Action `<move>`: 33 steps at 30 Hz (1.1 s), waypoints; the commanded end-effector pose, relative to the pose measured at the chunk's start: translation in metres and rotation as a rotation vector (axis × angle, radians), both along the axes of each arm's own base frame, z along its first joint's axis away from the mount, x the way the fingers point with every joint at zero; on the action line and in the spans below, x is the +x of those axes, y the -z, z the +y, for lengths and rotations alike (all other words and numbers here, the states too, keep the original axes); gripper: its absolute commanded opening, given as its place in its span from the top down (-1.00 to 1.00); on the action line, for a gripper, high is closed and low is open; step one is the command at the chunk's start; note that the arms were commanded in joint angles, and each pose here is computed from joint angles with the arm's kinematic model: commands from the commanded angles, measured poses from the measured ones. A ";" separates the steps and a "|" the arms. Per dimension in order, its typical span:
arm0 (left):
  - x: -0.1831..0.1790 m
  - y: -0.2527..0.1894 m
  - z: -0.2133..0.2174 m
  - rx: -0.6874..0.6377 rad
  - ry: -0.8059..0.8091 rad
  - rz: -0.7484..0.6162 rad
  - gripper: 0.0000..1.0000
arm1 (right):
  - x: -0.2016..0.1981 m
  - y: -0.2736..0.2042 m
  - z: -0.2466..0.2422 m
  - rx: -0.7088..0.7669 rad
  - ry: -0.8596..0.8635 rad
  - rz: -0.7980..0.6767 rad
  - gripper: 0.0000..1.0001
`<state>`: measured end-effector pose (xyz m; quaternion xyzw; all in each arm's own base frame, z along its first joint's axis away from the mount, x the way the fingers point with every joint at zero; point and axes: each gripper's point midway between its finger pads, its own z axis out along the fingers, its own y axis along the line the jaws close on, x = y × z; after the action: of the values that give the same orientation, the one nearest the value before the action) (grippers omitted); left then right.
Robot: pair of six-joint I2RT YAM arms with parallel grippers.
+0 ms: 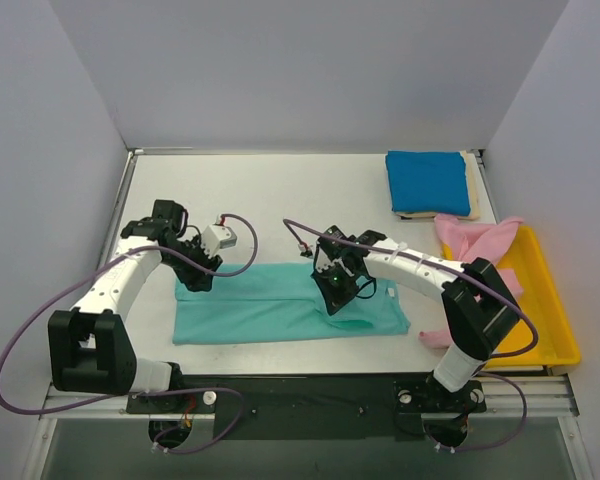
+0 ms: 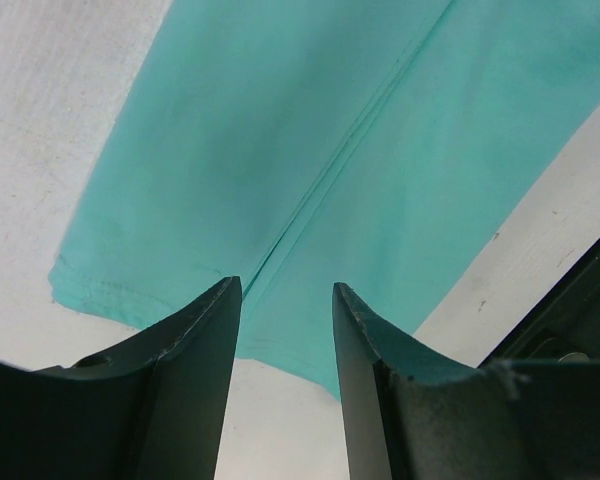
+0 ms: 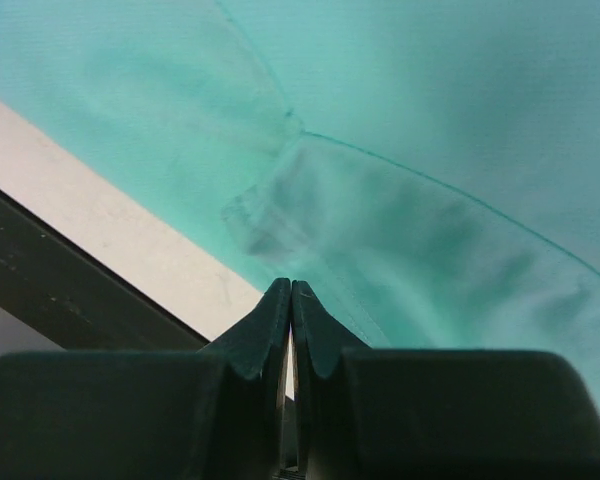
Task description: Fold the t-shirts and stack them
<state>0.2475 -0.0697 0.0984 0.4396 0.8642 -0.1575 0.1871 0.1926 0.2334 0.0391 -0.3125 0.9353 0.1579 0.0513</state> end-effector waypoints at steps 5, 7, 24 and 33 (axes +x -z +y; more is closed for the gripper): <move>0.016 -0.015 0.004 0.009 0.001 -0.087 -0.03 | -0.021 -0.015 0.002 0.006 0.010 0.018 1.00; 0.018 -0.017 0.005 0.015 -0.003 -0.095 -0.03 | -0.016 -0.025 -0.001 0.006 0.021 -0.022 1.00; 0.015 -0.011 0.023 0.058 -0.047 -0.122 -0.04 | -0.005 0.011 0.045 0.038 -0.051 0.051 1.00; 0.019 -0.008 0.026 0.055 -0.055 -0.126 -0.04 | 0.008 -0.015 0.033 -0.002 -0.021 -0.037 1.00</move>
<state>0.2549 -0.0445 0.1008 0.4254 0.8743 -0.1090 0.2067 0.1835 0.2662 0.0110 -0.3267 0.9325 0.1539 0.0108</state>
